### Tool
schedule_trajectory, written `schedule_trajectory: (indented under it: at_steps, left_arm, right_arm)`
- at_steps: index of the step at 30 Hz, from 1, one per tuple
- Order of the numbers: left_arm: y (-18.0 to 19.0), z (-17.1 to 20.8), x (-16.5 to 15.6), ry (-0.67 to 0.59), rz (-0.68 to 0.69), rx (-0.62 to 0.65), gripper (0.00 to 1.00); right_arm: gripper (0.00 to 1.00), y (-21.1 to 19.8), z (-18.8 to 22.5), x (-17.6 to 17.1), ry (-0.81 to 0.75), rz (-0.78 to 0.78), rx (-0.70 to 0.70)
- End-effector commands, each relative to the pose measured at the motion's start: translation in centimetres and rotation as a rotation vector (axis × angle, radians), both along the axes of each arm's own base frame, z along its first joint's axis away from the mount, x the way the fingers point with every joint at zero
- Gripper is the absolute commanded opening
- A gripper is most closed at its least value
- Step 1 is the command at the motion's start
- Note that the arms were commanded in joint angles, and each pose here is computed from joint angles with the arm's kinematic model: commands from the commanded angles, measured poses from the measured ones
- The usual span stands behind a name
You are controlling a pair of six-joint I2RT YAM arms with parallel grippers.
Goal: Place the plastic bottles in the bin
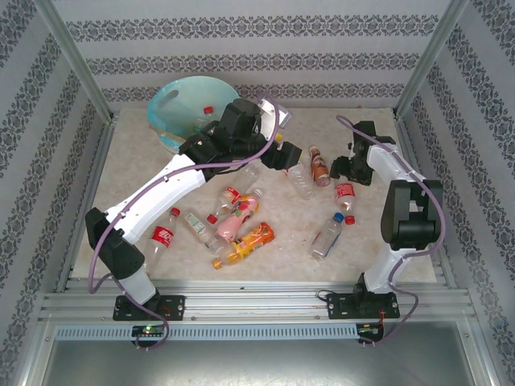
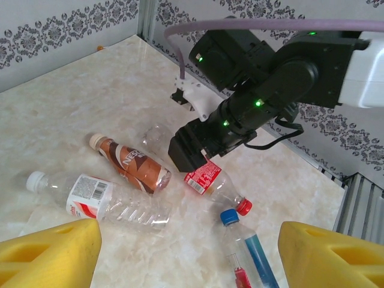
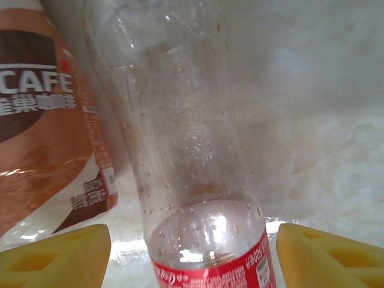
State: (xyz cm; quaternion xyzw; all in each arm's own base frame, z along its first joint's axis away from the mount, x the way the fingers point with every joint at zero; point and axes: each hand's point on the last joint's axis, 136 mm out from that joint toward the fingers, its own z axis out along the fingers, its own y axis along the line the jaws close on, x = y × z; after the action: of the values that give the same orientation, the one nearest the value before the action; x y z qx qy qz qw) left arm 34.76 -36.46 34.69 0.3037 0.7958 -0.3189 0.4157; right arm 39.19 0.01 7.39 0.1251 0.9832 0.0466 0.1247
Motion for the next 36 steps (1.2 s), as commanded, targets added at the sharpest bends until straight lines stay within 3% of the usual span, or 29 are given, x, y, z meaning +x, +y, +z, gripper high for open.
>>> schedule_trajectory:
  at_steps: [1, 7, 28, 36]
  left_arm:
    - [-0.8, 0.4, 0.0, -0.022, -0.015, -0.024, 0.78]
    - [-0.8, -0.3, 0.1, -0.013, -0.013, -0.015, 0.79]
    - [-0.6, -0.6, 0.1, -0.015, -0.008, -0.004, 0.80]
    - [-0.5, -0.4, -0.1, -0.016, -0.009, -0.007, 0.80]
  right_arm:
    - [0.72, -0.6, -0.6, 0.3, 0.015, 0.015, -0.031]
    - [0.67, -0.7, -2.0, -0.5, 0.065, 0.035, -0.039]
    - [0.69, -1.5, -4.3, -1.1, 0.153, 0.064, -0.088]
    - [0.59, -2.4, -2.8, -1.1, 0.118, 0.055, -0.134]
